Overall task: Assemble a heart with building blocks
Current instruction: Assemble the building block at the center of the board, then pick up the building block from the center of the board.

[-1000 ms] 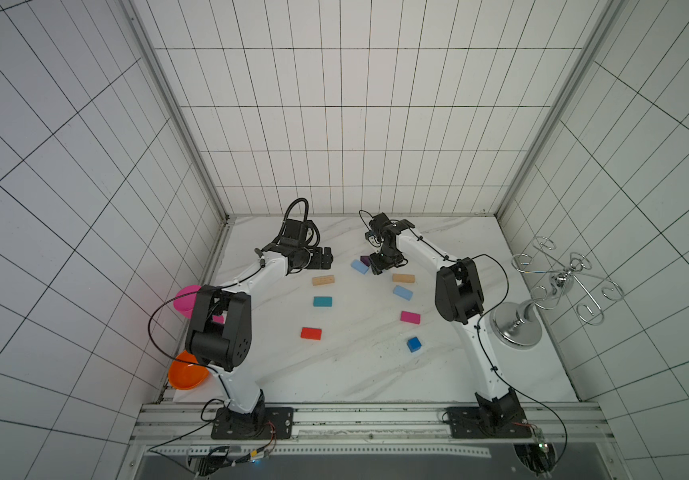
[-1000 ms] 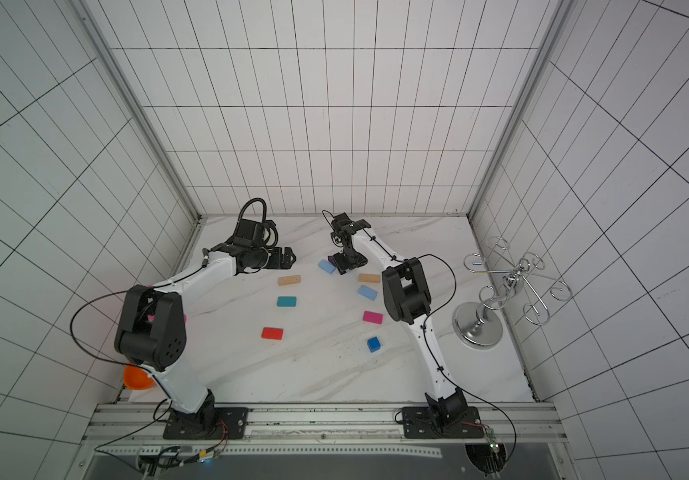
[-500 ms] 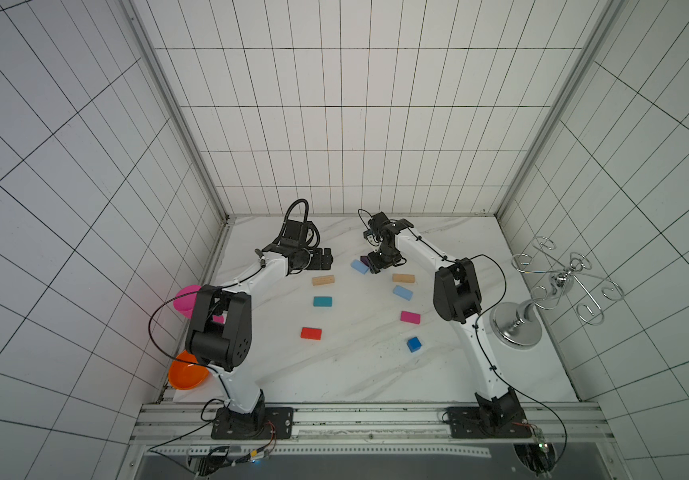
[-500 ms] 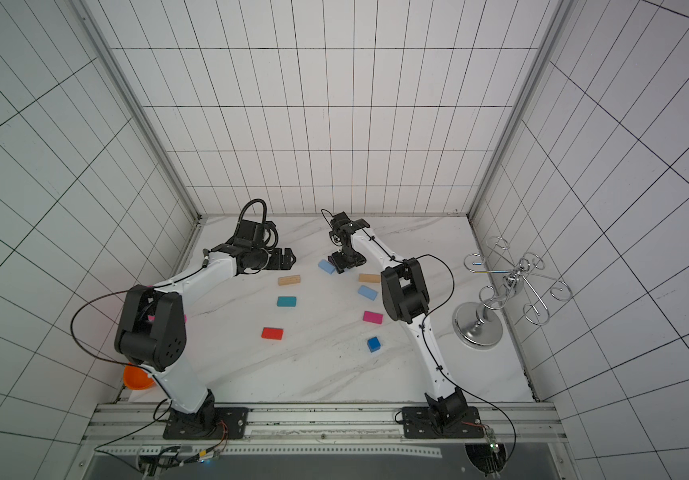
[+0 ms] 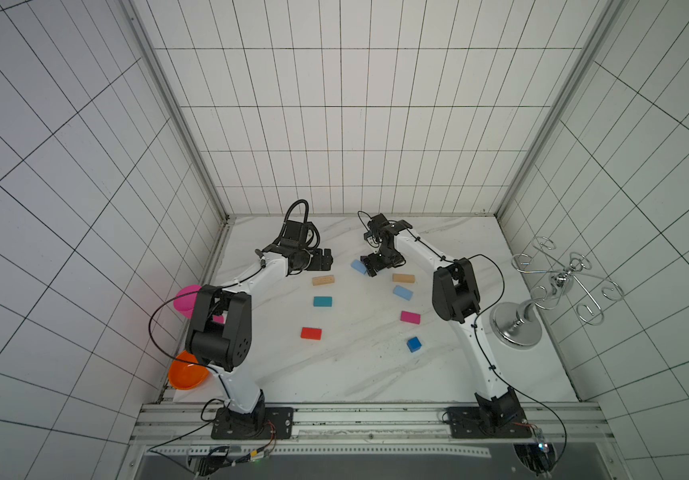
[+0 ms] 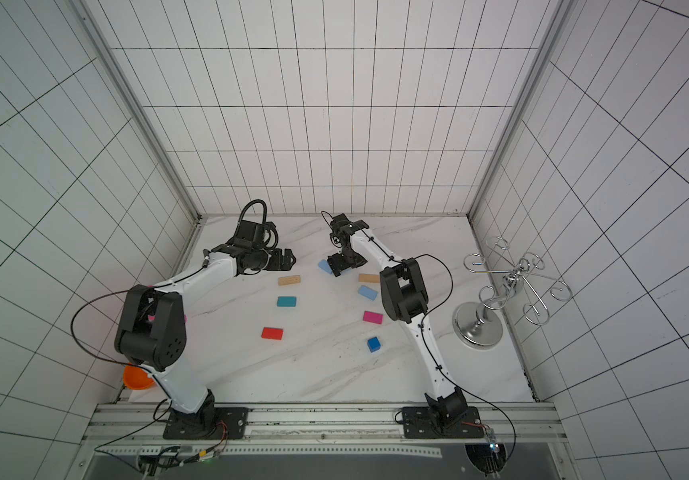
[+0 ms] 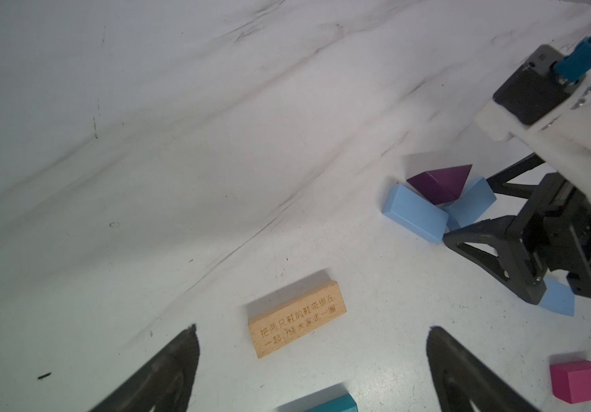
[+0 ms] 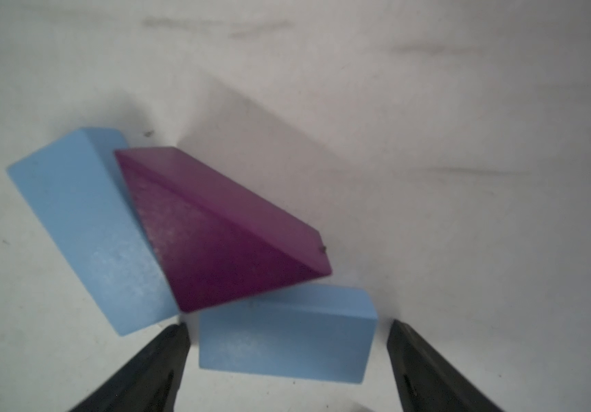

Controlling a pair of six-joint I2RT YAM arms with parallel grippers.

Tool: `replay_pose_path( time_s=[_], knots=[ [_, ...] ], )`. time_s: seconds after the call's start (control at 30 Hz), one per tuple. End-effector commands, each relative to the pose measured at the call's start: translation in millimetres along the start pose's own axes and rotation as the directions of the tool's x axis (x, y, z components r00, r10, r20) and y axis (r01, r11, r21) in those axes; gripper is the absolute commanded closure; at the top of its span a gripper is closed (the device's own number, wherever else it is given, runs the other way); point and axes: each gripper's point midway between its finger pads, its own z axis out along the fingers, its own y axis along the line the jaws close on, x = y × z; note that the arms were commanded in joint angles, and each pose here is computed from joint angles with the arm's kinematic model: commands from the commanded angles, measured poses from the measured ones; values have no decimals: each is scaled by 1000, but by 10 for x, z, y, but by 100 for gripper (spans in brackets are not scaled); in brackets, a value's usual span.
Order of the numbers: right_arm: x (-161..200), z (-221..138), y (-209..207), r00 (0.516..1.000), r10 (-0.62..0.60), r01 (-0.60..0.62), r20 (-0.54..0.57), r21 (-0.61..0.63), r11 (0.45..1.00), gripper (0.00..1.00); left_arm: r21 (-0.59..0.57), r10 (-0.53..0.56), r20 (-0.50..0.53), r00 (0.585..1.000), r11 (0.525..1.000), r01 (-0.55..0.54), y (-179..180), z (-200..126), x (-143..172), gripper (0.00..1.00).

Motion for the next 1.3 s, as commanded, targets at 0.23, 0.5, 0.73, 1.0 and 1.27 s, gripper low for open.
replay_pose_path(
  time_s=[0.23,0.5,0.73,1.0,1.27],
  knots=[
    [-59,-434,-6,999,9,-8,49,-27,1000,1,-40,37,12,999,999,-37,-1,-34,-49,2],
    [163,-1016,-188,992,-44,48,114,-27,998,1,-148,295,-39,955,943,-298,158,-99,16,5],
    [611,-864,-641,993,-106,109,57,-47,993,17,-14,414,-131,901,908,-419,-49,98,220,10],
    [858,-641,-577,979,-203,203,5,-53,978,18,31,442,-177,879,896,-444,-70,208,386,10],
    [928,-456,-611,971,-235,234,-45,-21,972,18,73,435,-210,875,900,-430,-63,346,534,11]
  ],
)
